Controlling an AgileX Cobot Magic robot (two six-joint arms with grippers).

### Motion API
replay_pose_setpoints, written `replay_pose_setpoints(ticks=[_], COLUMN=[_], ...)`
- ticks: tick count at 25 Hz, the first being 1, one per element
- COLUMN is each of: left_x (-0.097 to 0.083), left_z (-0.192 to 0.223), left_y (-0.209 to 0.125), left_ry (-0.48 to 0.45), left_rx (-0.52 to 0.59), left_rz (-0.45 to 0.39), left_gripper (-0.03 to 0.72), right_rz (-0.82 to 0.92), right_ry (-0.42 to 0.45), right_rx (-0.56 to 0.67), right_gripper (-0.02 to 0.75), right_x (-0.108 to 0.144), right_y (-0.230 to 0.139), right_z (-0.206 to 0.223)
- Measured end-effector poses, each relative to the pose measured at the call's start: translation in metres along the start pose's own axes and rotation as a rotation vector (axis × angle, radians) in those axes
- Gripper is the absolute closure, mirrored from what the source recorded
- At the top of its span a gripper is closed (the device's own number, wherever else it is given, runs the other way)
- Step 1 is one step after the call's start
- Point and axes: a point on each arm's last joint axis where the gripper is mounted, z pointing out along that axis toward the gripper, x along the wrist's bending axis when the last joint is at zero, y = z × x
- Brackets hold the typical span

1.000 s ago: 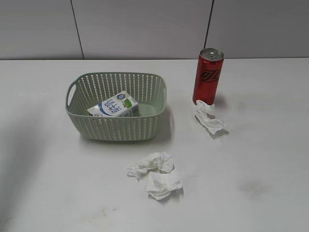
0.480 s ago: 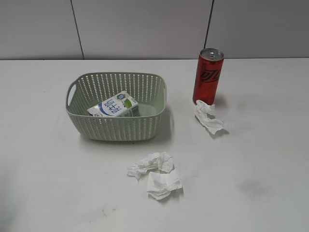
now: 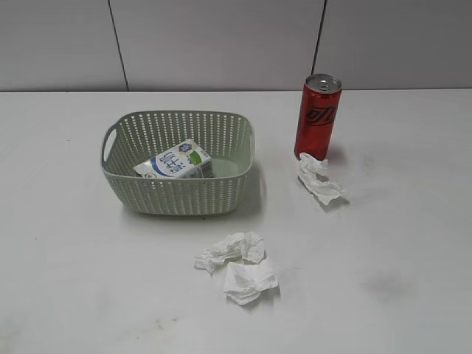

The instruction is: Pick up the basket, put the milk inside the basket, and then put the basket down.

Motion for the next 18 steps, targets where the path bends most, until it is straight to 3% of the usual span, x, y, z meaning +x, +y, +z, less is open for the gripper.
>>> replay_pose_setpoints(ticks=[4,10,13,18], left_x=[0.001,0.003,0.004,0.004], left_z=[-0.021,-0.040,-0.045,-0.045], left_y=[-0.018,-0.046,-0.055,-0.056], left_ry=[-0.005,-0.004,-0.003,0.000], left_rx=[-0.240,-0.494,-0.562,-0.567], left_rz=[-0.007,-0.013,-0.015,-0.015], left_gripper=[0.112,0.116,0.116,0.116], right_rz=[0.000,0.000,0.000,0.000], right_ry=[0.000,0.000,0.000,0.000], right_rx=[0.000,0.000,0.000,0.000], right_gripper=[0.145,0.146,0.146,0.146], right_x=[0.000,0.000,0.000,0.000], right_y=[0.000,0.000,0.000,0.000], right_z=[0.000,0.000,0.000,0.000])
